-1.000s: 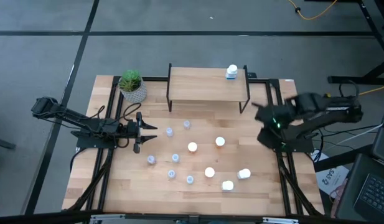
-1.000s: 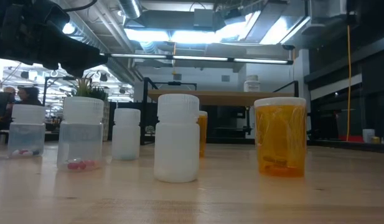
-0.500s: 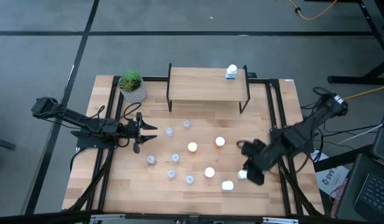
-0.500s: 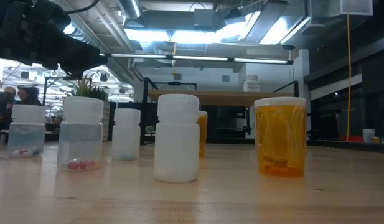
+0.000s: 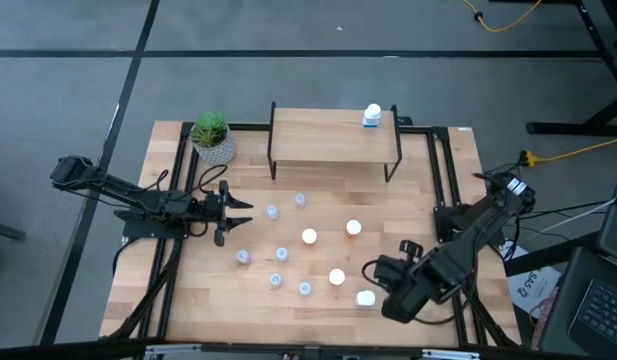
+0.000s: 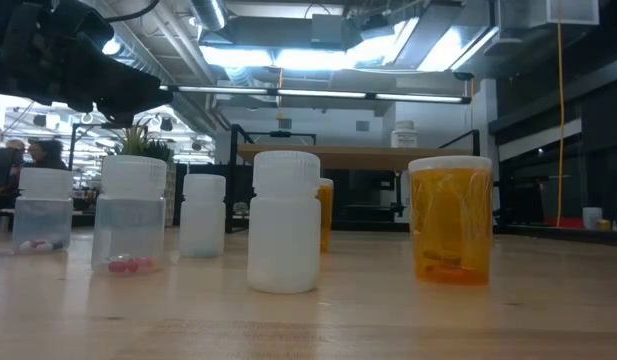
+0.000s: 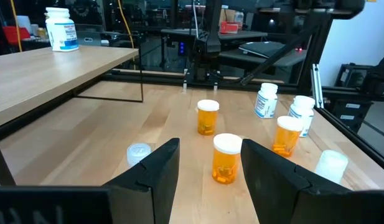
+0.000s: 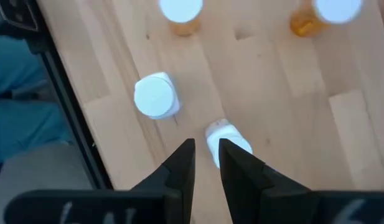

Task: Pick and place medicine bottles onto shelf by color
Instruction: Put the bottom white supplement bottle on the shelf aligned with the other white supplement bottle

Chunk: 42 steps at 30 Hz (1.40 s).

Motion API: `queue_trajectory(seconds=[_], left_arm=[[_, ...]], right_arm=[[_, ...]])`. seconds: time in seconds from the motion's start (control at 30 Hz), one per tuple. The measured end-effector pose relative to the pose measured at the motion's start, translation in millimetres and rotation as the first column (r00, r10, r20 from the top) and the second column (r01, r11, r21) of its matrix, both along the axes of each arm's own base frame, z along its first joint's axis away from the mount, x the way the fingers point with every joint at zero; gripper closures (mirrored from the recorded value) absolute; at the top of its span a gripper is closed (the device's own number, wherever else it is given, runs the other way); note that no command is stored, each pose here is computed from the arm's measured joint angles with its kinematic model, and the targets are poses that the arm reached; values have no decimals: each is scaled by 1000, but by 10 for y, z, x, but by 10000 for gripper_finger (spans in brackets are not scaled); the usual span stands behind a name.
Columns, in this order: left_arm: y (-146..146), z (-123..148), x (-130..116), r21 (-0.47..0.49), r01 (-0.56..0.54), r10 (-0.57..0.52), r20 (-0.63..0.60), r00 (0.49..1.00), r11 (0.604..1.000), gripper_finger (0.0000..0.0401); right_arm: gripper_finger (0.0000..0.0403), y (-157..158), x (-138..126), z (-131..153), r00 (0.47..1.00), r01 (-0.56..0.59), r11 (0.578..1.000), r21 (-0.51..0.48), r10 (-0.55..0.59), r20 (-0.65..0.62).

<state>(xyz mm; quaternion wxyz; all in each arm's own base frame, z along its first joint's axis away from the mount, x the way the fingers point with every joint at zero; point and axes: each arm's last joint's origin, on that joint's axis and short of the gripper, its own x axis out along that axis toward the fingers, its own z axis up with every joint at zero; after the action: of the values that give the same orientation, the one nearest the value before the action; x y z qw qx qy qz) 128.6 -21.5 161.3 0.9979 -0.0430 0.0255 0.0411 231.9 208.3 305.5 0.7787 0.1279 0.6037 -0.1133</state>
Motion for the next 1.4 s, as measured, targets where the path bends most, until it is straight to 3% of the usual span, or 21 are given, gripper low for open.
queue_trajectory(seconds=[0.13, 0.3, 0.63, 0.83, 1.03, 1.23, 1.4], left_arm=[[0, -4, 0, 1, 0, 0, -4, 1000, 1000, 236], [0, -16, -1, 4, 0, 0, -16, 1000, 1000, 236], [1, -17, -1, 4, 0, 0, -16, 1000, 1000, 236], [0, -17, -1, 4, 0, 0, -17, 1000, 1000, 236], [6, -38, -3, 11, -19, 20, -38, 999, 1000, 236], [6, -43, -4, 12, -19, 19, -43, 999, 1000, 236], [6, -44, -4, 12, -19, 19, -44, 999, 1000, 236]], right_arm=[[328, 39, 43, -80, 998, -61, 998, -30, 60, -28], [312, 25, 77, -148, 995, -4, 1000, -4, 4, -100], [195, -74, 58, -342, 981, 9, 999, -46, -18, -194], [137, 48, 204, -490, 994, -98, 993, 65, 101, -43], [132, 80, 264, -501, 984, -177, 984, 29, 176, 28], [134, 157, 351, -709, 962, -272, 962, -9, 272, -13], [134, 225, 406, -890, 954, -293, 956, 23, 293, -66]])
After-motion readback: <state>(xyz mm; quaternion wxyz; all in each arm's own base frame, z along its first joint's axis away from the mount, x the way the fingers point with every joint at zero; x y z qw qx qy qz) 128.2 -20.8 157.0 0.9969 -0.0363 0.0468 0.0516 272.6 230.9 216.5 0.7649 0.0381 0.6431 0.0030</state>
